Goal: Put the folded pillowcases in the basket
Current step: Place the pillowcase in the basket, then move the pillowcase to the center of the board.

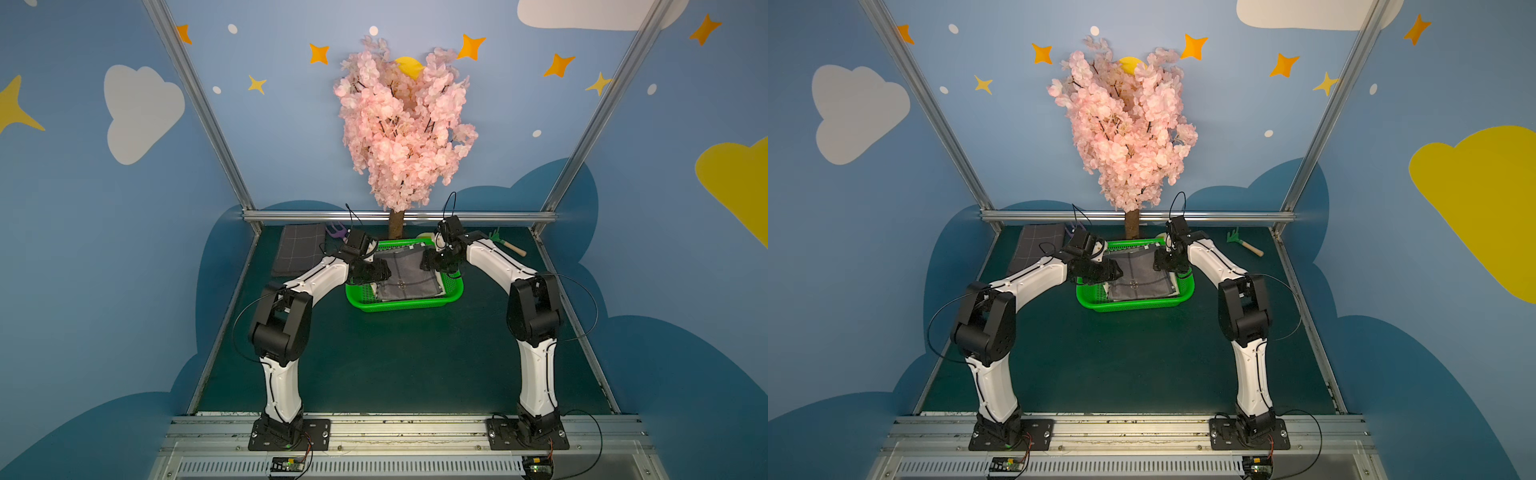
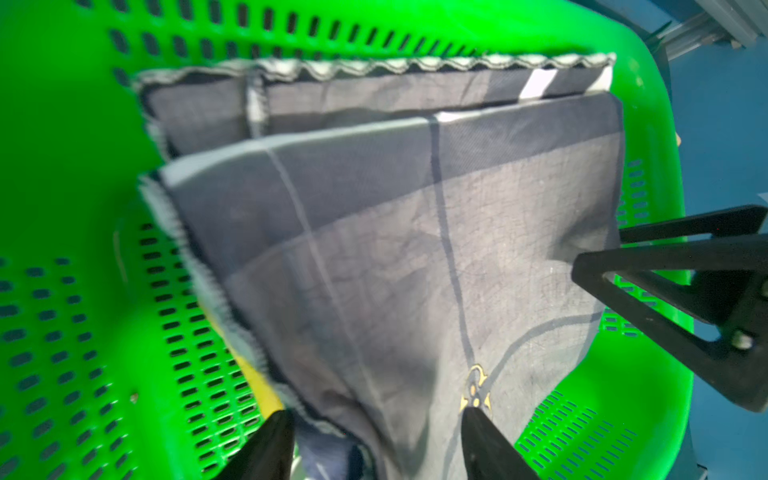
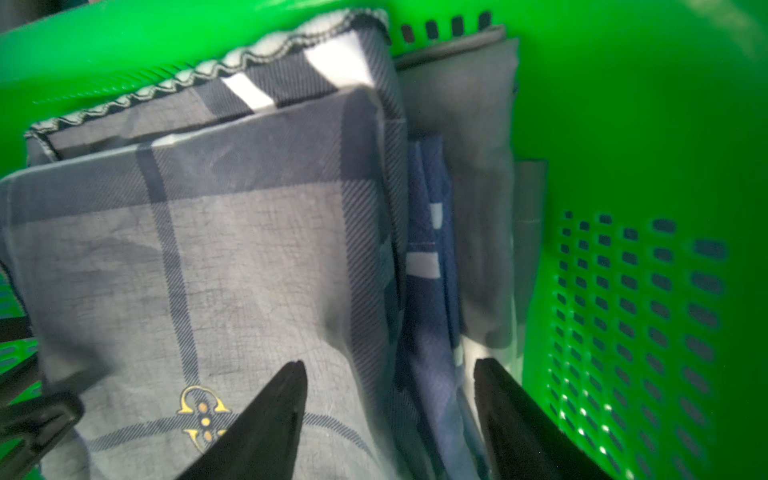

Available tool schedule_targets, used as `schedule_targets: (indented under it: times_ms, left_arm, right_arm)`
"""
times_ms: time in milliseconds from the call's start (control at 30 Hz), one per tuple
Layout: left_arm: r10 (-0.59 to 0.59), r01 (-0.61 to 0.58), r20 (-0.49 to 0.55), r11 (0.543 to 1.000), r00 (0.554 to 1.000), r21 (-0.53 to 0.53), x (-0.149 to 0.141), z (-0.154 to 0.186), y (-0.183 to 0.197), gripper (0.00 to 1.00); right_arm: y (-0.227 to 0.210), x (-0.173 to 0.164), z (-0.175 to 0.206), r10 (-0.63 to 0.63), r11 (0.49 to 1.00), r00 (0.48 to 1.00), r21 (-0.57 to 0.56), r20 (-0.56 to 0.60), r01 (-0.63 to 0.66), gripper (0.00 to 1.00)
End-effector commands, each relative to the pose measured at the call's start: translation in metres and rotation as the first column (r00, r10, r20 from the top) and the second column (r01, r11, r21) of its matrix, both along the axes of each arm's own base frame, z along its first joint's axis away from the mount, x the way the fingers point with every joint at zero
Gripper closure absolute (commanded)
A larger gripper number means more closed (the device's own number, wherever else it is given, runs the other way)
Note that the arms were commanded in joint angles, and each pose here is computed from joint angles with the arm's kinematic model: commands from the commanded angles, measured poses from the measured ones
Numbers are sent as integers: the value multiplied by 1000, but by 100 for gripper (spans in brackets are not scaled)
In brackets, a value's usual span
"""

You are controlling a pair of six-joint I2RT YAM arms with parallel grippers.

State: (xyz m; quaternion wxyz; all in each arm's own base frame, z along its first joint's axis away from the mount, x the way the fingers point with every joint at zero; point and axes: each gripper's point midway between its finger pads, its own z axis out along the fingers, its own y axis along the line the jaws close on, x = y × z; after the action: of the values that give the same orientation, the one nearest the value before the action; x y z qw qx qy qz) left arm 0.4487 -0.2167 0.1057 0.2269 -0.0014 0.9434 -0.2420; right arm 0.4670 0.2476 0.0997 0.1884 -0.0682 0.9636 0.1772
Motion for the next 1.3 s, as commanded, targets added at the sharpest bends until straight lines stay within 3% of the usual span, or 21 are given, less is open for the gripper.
schedule_targets:
  times_ms: [0,233,367,467,633,833,1033,1267]
  left_arm:
    - [33,-33,95,999,995,5,3,41,18,32]
    - [278,-279,159,960,947,-15,8,74,95,31]
    - [472,-467,63,881,879,-78,16,56,155,30]
    - [538,-535,3,838,843,-109,26,40,183,29]
    - [636,-636,2,771,771,26,45,21,229,27]
    - [712,-721,-132,693,689,-27,68,-4,255,20]
    - [795,-818,-218,574,566,-28,60,-24,279,18]
    - [819,-866,-291,493,494,-85,64,-40,286,17]
  right_arm:
    - [-8,0,44,-5,1000,994,-9,111,6,27]
    - [-34,-9,109,-43,997,958,-44,284,58,13]
    - [-43,-29,134,-42,998,940,-24,338,54,10]
    - [-44,-46,137,-43,999,938,23,343,38,10]
    - [-46,-71,134,-42,997,940,74,338,18,10]
    - [-53,-84,122,-41,998,947,62,319,23,10]
    - [-57,-89,105,-41,999,958,41,283,31,10]
    - [-53,-89,98,-21,999,967,42,255,10,10]
